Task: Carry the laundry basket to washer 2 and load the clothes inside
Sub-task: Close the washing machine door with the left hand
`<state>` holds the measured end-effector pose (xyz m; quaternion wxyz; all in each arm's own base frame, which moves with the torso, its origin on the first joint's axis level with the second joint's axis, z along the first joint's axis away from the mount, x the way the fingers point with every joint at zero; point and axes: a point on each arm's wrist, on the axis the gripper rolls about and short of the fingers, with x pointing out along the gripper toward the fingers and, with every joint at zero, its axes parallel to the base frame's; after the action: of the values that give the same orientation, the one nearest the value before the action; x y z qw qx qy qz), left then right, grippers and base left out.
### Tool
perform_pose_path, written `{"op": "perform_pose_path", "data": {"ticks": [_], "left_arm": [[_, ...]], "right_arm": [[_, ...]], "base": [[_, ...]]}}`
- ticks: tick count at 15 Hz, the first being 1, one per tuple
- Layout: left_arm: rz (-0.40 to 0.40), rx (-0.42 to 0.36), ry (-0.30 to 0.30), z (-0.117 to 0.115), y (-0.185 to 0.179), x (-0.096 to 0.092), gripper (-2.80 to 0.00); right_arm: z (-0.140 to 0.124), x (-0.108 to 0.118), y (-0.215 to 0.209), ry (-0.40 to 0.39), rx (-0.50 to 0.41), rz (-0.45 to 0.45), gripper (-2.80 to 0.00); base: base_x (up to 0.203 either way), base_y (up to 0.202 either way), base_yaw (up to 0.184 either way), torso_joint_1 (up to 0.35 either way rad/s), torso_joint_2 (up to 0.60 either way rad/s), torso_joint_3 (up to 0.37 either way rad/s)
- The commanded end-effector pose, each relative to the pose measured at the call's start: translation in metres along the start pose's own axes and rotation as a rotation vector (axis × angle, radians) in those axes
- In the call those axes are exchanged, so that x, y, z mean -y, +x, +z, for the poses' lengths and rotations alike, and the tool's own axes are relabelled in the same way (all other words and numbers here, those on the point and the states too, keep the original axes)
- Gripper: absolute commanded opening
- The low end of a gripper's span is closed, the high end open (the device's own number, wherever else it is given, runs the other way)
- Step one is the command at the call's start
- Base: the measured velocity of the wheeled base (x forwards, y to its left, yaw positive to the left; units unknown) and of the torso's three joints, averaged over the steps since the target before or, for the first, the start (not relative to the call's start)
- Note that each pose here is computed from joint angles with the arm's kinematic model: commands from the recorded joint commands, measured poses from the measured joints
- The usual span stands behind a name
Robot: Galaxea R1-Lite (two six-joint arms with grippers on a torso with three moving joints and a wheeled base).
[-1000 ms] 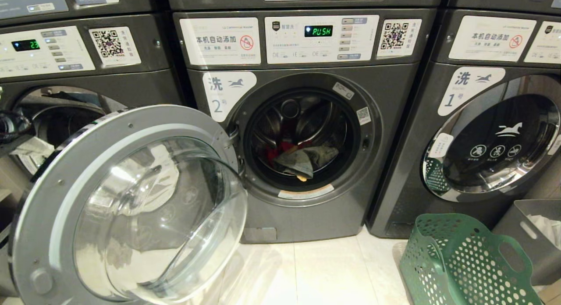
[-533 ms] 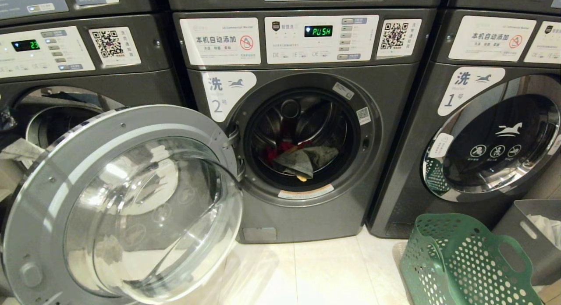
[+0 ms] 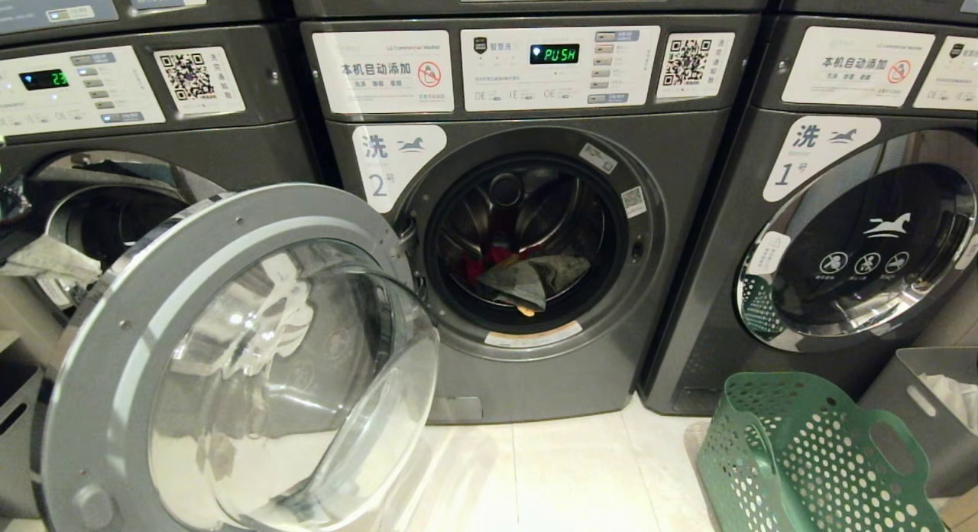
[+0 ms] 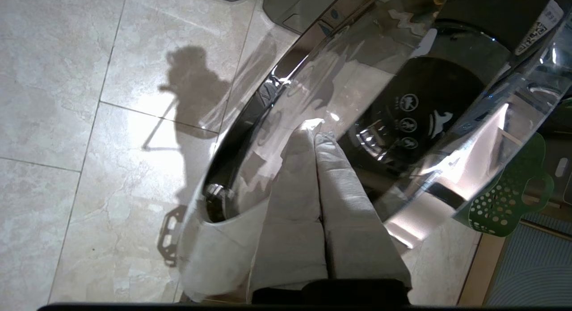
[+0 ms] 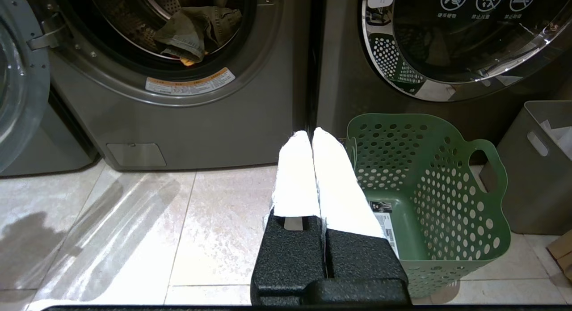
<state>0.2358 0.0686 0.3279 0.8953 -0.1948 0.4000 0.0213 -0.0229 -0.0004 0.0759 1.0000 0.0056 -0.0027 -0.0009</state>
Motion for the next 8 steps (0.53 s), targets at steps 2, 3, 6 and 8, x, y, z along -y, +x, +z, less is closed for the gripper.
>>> {"op": "perform_pose_path", "data": {"ticks": [2,3,6,8], "left_arm": [[-0.025,-0.001,0.030,-0.006,-0.007,0.011,-2.80],[-0.034,-0.014,0.039,-0.009,-0.008,0.015,-2.80],[-0.078,-0.038,0.086,-0.016,-0.010,0.031,-2.80],[-0.115,-0.068,0.128,-0.023,-0.010,0.045,-2.80]], "right_arm": [[0.000,0.000,0.000,0.003,-0.001,0.000,-2.80],[0.000,0.000,0.000,0.003,-0.001,0.000,-2.80],[0.000,0.000,0.000,0.003,-0.001,0.000,-2.80],[0.000,0.000,0.000,0.003,-0.001,0.000,-2.80]], "base": [[0.000,0.000,0.000,0.000,0.00,0.000],[0.000,0.000,0.000,0.000,0.00,0.000],[0.000,0.000,0.000,0.000,0.00,0.000],[0.000,0.000,0.000,0.000,0.00,0.000]]}}
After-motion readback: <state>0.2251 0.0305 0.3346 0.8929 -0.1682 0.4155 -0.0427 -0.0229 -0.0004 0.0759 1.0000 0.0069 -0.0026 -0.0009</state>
